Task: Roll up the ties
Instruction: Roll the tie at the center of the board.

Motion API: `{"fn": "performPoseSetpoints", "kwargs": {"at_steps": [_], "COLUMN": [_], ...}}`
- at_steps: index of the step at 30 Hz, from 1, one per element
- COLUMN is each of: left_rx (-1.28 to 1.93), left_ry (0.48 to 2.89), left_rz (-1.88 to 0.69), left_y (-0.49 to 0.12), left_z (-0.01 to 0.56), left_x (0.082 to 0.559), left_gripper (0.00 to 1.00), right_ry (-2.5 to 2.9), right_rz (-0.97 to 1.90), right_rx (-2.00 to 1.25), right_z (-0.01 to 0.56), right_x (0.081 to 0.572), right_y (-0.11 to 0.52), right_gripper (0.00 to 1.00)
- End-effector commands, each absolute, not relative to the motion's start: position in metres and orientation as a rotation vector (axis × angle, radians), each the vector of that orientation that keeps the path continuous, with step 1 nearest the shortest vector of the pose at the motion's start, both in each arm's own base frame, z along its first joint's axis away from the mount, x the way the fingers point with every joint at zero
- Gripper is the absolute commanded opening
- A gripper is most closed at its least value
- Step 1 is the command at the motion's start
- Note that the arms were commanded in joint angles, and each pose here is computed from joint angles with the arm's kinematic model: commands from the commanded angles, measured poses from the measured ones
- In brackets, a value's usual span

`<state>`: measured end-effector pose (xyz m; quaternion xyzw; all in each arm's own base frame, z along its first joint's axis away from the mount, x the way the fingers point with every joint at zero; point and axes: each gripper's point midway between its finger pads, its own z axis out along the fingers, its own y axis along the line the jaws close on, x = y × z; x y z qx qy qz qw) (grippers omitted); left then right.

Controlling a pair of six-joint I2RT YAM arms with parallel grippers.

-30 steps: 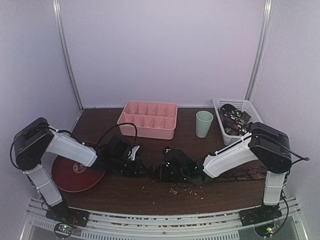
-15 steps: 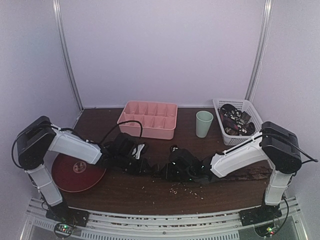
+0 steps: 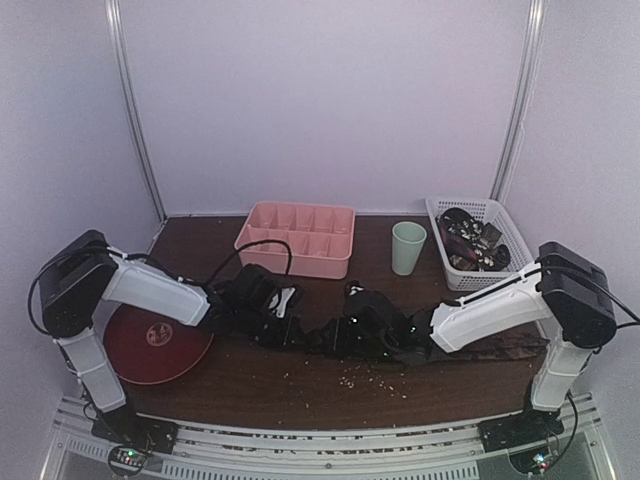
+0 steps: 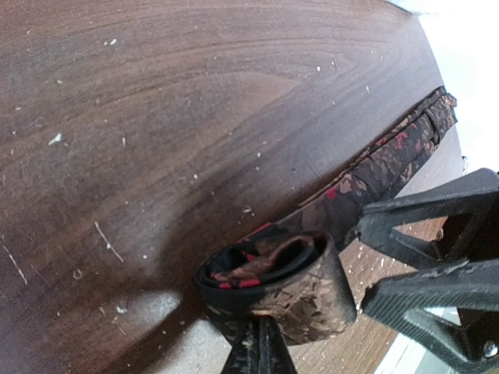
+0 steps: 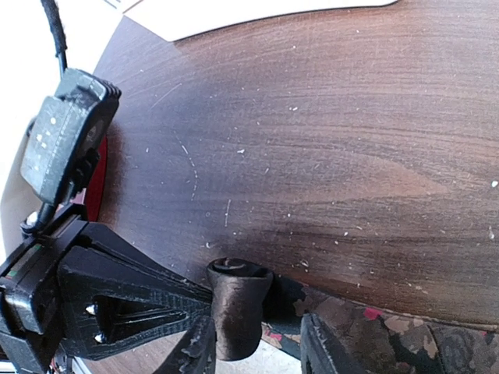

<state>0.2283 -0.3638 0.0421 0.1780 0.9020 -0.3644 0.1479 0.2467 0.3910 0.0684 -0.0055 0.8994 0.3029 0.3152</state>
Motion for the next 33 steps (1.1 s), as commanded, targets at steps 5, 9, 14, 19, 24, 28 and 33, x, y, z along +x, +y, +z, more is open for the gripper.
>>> {"fn": "performPoseSetpoints", "kwargs": {"at_steps": [5, 9, 14, 19, 24, 28, 33], "left_rx": [0.544, 0.545, 0.531, 0.498, 0.483, 0.481, 0.499], "left_ry": [2.581, 2.577, 2.556, 2.541, 2.545, 2.543, 2.540], "left_rz": [-1.012, -1.015, -1.025, -0.985, -0.951, -0.937, -0.912], "left_y": [-0.367, -0.368, -0.369, -0.364, -0.361, -0.360, -0.359], "left_z": [0.039, 0.039, 0.048, 0.054, 0.053, 0.052, 0.051], "left_x": [0.233, 0.233, 0.235, 0.240, 0.244, 0.245, 0.246], "left_gripper": [0.03, 0.03, 0.05, 0.08, 0.09, 0.09, 0.10], "right_ry": [2.394, 2.403, 2.414, 2.428, 2.456, 2.453, 2.454], "right_rz": [0.742, 0.733, 0.725, 0.775, 0.926, 0.969, 1.010], "right_rx": [-0.039, -0.041, -0.024, -0.006, 0.014, 0.041, 0.106], "right_z": [0.056, 0.053, 0.045, 0.040, 0.040, 0.039, 0.034], "right_x": [0.255, 0.256, 0.254, 0.250, 0.240, 0.238, 0.239], "right_y": [0.395, 0.395, 0.390, 0.388, 0.405, 0.407, 0.401], "right_gripper": [0.35, 0.32, 0.27, 0.24, 0.24, 0.24, 0.21]}}
